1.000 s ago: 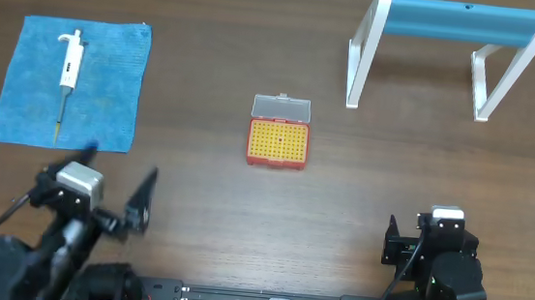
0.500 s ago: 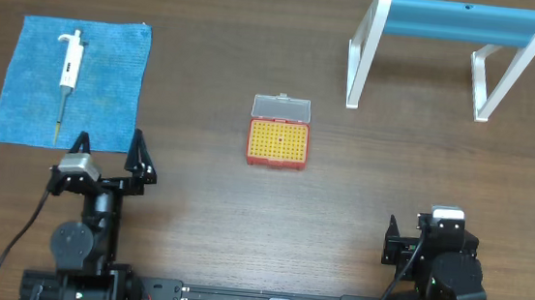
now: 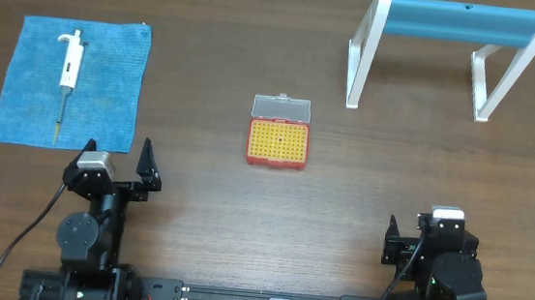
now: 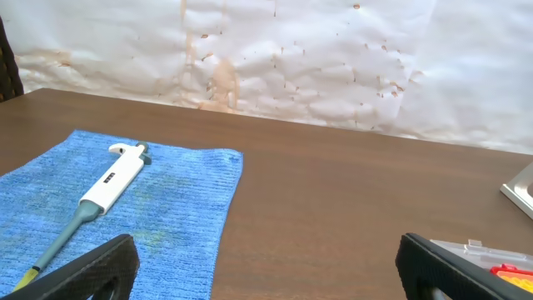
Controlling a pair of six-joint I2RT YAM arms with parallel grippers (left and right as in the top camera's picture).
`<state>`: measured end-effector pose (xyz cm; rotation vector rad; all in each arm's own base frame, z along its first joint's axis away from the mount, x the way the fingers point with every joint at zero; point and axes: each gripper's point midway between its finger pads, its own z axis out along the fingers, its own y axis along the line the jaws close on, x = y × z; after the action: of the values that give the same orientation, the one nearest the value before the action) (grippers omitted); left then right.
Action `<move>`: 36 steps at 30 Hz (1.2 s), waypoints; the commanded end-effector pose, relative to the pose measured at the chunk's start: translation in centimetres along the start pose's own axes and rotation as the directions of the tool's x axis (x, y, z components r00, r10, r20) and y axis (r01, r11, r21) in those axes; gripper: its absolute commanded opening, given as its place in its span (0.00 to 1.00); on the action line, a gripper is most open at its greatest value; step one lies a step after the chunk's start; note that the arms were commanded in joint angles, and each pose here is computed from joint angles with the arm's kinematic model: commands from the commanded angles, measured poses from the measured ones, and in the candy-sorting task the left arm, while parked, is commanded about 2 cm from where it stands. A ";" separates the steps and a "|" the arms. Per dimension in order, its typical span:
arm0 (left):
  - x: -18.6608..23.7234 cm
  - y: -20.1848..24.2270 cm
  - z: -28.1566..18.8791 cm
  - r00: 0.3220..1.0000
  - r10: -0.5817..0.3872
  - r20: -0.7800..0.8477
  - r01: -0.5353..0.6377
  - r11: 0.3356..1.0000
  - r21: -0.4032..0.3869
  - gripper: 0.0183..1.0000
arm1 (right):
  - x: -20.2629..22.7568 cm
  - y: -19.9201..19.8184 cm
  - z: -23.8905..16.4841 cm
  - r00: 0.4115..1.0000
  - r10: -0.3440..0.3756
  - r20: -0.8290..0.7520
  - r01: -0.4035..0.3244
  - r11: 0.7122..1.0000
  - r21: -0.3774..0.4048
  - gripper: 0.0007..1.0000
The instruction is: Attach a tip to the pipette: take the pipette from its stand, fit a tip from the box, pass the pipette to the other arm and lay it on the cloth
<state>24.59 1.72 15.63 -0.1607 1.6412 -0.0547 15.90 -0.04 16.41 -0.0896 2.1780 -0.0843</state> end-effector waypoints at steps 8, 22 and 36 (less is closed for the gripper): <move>0.1 -0.2 0.0 1.000 0.017 -0.001 -0.017 1.000 0.012 1.00 | -0.1 -0.2 0.0 1.000 -0.010 0.008 0.010 1.000 0.010 0.92; 0.1 -0.2 0.0 1.000 0.017 -0.001 -0.017 1.000 0.012 1.00 | -9.6 -3.7 2.0 0.761 0.136 0.634 -0.213 0.976 0.046 0.93; 0.1 -0.2 0.0 1.000 0.017 -0.001 -0.017 1.000 0.012 1.00 | -4.4 -0.5 7.6 0.847 0.149 0.511 -0.153 0.988 -0.034 0.93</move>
<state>24.58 1.71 15.66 -0.1597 1.6405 -0.0544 24.64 -0.76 15.88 0.0773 1.6389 0.0036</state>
